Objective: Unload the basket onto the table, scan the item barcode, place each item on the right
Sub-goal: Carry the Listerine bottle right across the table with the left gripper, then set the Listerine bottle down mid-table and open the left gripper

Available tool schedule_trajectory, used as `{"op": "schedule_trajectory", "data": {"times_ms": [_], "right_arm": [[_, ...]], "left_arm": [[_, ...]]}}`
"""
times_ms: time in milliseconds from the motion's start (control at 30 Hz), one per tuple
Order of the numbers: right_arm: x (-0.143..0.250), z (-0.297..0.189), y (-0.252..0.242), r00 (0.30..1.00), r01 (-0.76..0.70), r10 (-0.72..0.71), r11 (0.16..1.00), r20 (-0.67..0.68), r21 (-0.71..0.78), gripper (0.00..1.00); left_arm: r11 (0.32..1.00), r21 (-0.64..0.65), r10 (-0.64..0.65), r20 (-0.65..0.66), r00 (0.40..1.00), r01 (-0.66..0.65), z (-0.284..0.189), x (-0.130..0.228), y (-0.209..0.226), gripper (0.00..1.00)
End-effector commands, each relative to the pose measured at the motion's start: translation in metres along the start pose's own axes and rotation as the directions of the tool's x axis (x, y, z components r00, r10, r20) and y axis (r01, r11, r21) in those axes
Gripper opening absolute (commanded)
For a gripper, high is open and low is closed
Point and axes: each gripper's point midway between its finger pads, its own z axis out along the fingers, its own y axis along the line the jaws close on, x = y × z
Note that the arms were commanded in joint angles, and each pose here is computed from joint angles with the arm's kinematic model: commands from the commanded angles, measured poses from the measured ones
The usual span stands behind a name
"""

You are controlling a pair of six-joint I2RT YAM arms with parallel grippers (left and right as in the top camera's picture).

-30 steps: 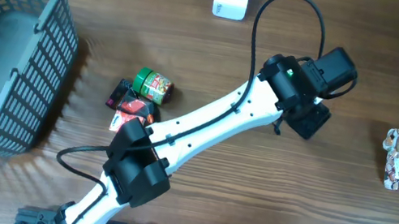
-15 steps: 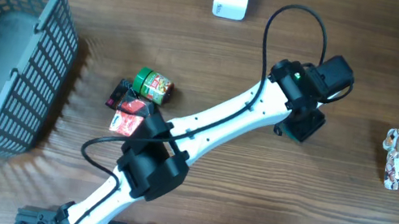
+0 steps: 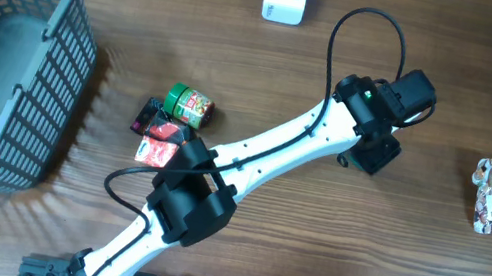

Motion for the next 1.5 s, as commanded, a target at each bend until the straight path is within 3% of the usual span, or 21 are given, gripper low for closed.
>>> {"op": "schedule_trajectory", "data": {"times_ms": [0, 167, 467, 533, 700, 900, 1067, 1267, 1367, 1467], "right_arm": [[-0.005, -0.003, 0.0, 1.0, -0.019, 0.019, 1.0, 0.015, -0.002, 1.0], [-0.005, -0.003, 0.0, 1.0, -0.019, 0.019, 1.0, 0.015, -0.001, 1.0], [-0.005, -0.003, 0.0, 1.0, -0.025, 0.025, 1.0, 0.014, -0.002, 1.0], [-0.005, -0.003, 0.0, 1.0, -0.026, 0.026, 1.0, 0.013, -0.001, 1.0], [-0.005, -0.003, -0.001, 1.0, -0.025, 0.025, 1.0, 0.013, 0.0, 1.0], [-0.005, -0.003, -0.001, 1.0, -0.024, 0.024, 1.0, 0.013, 0.0, 1.0], [0.0, -0.003, -0.002, 1.0, -0.028, 0.028, 1.0, -0.006, 0.007, 1.0], [0.035, 0.016, 0.021, 0.982, 0.043, -0.058, 0.995, -0.18, -0.086, 1.0], [0.07, 0.06, 0.033, 0.921, 0.1, -0.113, 0.993, -0.373, -0.055, 1.0], [0.113, 0.116, 0.059, 0.802, 0.179, -0.212, 0.977, -0.558, -0.114, 1.0]], "left_arm": [[1.0, 0.002, 0.023, 0.047, 0.999, -0.023, -0.012, -0.01, -0.002, 0.72], [1.0, 0.002, 0.023, 0.047, 0.999, -0.023, -0.012, -0.01, -0.002, 0.81], [1.0, 0.003, 0.023, 0.052, 0.998, -0.023, -0.012, -0.011, -0.002, 0.82], [1.0, 0.004, 0.024, 0.06, 0.998, -0.024, -0.013, -0.013, -0.003, 0.98], [1.0, 0.007, 0.024, 0.075, 0.997, -0.024, -0.014, -0.017, -0.003, 1.0], [0.999, -0.026, 0.028, 0.174, 0.984, -0.024, -0.079, -0.024, -0.001, 1.0], [0.982, -0.164, -0.033, 0.32, 0.947, 0.09, -0.157, -0.031, 0.042, 1.0], [0.862, -0.216, -0.31, 0.492, 0.813, 0.459, -0.241, -0.016, 0.151, 1.0], [0.719, -0.202, -0.499, 0.517, 0.696, 0.665, -0.265, 0.018, 0.225, 1.0], [0.644, -0.207, -0.585, 0.488, 0.648, 0.737, -0.27, 0.046, 0.266, 1.0]]}}
